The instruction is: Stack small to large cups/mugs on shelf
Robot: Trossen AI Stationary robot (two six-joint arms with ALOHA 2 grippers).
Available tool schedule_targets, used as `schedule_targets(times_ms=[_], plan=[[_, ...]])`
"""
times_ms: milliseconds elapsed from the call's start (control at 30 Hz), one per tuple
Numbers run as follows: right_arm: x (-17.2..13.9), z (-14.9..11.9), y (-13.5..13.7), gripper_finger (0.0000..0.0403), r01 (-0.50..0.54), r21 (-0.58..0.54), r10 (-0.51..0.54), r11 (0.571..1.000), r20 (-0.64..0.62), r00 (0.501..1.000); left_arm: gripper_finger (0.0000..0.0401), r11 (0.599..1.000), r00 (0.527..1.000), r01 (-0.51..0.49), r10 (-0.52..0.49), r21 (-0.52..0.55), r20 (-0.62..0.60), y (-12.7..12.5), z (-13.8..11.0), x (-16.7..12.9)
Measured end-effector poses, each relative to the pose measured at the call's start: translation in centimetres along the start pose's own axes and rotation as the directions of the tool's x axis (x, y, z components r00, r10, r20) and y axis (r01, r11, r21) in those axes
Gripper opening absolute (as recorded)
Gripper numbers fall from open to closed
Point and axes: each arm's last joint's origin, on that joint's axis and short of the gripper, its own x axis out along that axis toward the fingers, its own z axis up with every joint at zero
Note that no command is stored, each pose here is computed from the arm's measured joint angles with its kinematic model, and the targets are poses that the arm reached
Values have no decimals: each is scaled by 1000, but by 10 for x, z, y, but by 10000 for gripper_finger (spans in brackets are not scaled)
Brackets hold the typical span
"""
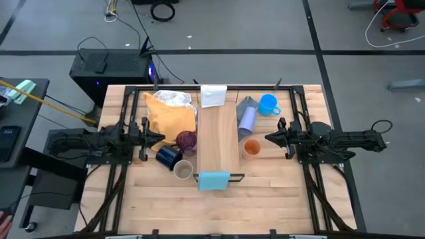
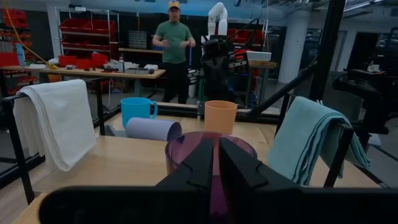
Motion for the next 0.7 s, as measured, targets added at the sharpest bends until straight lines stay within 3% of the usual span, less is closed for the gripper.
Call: schedule_targets(times_ms=[700], plan=[[0,0,0,9,0,0,0,1000,0,1000,32,1000,1000,0,0,0,0,0,0,0]])
